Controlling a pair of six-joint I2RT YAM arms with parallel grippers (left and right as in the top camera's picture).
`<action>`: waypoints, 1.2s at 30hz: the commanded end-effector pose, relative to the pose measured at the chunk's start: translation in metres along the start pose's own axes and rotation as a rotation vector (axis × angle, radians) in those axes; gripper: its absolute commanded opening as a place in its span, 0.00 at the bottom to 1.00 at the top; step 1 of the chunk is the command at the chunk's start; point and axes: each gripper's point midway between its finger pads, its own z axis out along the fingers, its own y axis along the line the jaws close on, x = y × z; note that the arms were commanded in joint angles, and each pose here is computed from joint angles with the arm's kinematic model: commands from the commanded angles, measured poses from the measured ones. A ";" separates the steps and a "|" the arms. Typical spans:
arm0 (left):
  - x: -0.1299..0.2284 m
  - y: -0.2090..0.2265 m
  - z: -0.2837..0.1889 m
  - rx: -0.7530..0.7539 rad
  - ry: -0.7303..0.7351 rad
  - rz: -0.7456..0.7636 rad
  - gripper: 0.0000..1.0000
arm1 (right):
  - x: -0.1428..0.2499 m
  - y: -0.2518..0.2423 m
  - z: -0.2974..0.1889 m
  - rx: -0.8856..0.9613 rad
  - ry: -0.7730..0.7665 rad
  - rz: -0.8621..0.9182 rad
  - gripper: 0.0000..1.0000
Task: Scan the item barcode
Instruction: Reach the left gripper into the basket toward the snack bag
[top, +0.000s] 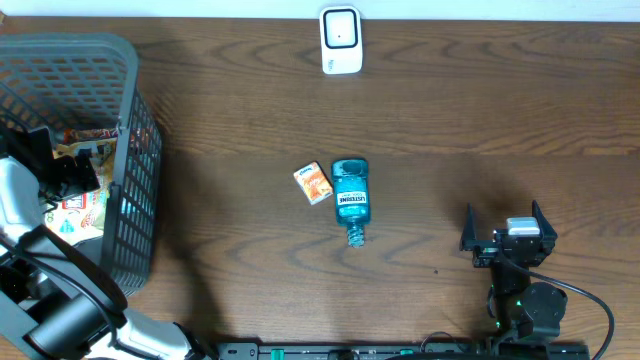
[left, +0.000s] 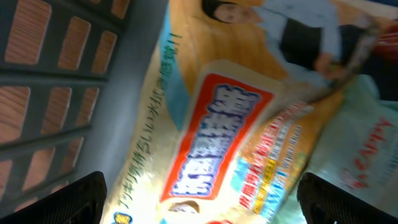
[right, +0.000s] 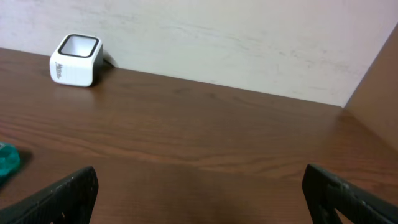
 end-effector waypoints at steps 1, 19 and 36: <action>0.003 0.010 0.006 -0.046 0.018 0.041 0.98 | 0.001 0.002 0.000 -0.009 0.002 -0.008 0.99; 0.012 0.006 0.036 -0.009 0.078 0.071 0.98 | 0.001 0.002 0.000 -0.009 0.002 -0.008 0.99; -0.027 0.025 -0.018 -0.114 -0.078 0.044 0.07 | 0.001 0.002 0.000 -0.009 0.002 -0.008 0.99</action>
